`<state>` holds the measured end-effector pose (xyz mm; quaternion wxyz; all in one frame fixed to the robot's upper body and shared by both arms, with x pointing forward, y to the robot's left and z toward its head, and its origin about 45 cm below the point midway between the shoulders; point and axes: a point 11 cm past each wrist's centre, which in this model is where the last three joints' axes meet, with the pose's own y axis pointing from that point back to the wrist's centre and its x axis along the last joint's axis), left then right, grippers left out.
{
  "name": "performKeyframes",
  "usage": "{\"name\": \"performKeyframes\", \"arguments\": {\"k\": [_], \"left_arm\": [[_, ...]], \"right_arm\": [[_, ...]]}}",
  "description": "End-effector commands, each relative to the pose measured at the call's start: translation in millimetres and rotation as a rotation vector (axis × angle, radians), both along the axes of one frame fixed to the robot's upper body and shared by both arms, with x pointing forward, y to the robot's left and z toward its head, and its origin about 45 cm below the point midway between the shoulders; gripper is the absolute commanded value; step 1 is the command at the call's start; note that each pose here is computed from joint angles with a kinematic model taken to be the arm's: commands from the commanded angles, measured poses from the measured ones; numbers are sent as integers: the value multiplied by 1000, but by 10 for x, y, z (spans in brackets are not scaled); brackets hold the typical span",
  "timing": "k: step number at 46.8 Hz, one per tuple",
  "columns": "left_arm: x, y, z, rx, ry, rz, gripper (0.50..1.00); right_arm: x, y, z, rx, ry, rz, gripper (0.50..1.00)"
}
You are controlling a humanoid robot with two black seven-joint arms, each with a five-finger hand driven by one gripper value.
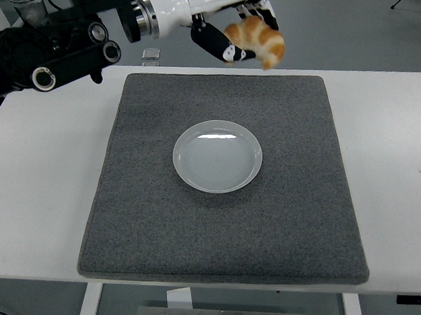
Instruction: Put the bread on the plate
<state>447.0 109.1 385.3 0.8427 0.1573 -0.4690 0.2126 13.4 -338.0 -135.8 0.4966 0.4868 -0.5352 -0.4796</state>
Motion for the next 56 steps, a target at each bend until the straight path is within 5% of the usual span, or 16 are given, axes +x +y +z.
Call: {"name": "performKeyframes", "arguments": {"k": [1, 9, 26, 41, 56], "left_arm": [[-154, -77, -244, 12, 51, -41, 500], [-233, -10, -581, 23, 112, -35, 500], [-429, 18, -1275, 69, 94, -25, 500], [-319, 224, -1460, 81, 96, 54, 500], [-393, 330, -1690, 85, 124, 86, 500]], "right_arm": [[1, 0, 0, 0, 0, 0, 952], [1, 0, 0, 0, 0, 0, 952], [1, 0, 0, 0, 0, 0, 952], [1, 0, 0, 0, 0, 0, 952], [1, 1, 0, 1, 0, 0, 952]]}}
